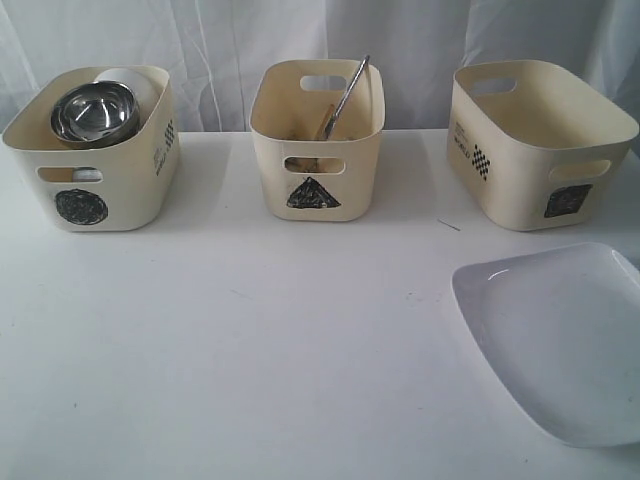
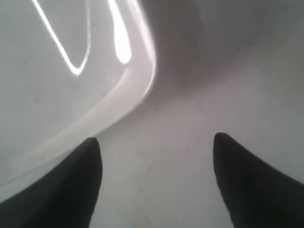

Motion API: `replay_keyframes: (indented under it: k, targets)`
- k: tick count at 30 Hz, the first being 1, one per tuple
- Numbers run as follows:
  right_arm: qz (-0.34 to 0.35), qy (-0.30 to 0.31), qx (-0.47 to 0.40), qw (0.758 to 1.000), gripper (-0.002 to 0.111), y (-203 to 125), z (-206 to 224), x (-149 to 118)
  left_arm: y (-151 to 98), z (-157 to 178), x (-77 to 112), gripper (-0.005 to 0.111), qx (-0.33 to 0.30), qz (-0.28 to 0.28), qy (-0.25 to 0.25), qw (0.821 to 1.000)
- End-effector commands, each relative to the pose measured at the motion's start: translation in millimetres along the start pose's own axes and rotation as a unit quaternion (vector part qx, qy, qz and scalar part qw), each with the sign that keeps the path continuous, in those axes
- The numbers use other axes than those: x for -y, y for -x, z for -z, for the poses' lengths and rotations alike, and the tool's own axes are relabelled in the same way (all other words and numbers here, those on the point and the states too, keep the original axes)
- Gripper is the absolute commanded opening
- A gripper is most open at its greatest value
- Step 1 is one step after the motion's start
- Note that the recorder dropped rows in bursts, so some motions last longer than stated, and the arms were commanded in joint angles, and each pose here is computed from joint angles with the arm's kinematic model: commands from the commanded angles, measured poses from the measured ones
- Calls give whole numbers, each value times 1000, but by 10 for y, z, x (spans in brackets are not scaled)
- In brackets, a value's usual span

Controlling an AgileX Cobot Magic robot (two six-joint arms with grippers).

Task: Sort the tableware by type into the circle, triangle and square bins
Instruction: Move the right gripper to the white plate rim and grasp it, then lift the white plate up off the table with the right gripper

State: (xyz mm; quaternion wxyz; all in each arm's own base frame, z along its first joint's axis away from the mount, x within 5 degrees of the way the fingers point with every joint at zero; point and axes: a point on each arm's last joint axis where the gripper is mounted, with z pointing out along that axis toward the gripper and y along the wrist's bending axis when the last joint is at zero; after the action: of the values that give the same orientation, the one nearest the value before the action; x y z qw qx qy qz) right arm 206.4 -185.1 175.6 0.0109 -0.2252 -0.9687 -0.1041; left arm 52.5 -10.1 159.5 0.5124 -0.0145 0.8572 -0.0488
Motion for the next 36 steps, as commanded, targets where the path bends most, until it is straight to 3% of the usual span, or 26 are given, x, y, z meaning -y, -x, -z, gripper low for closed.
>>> replay_keyframes:
  k: [1, 4, 10, 15, 29, 36]
  targets:
    - [-1, -14, 29, 999, 63, 113, -142, 101, -14, -5, 1, 0, 0, 1, -1, 1000]
    - [11, 4, 45, 999, 63, 189, -236, 101, -14, -5, 1, 0, 0, 1, -1, 1000]
    - [28, 95, 68, 993, 63, 320, -446, 8, -14, -5, 1, 0, 0, 1, -1, 1000]
    - [31, 127, 35, 991, 63, 320, -625, 8, -14, -5, 1, 0, 0, 1, -1, 1000]
    - [40, 131, 43, 990, 12, 380, -696, -77, -14, -5, 1, 0, 0, 1, -1, 1000]
    - [86, 270, 69, 956, 4, 391, -589, -318, -14, -5, 1, 0, 0, 1, -1, 1000]
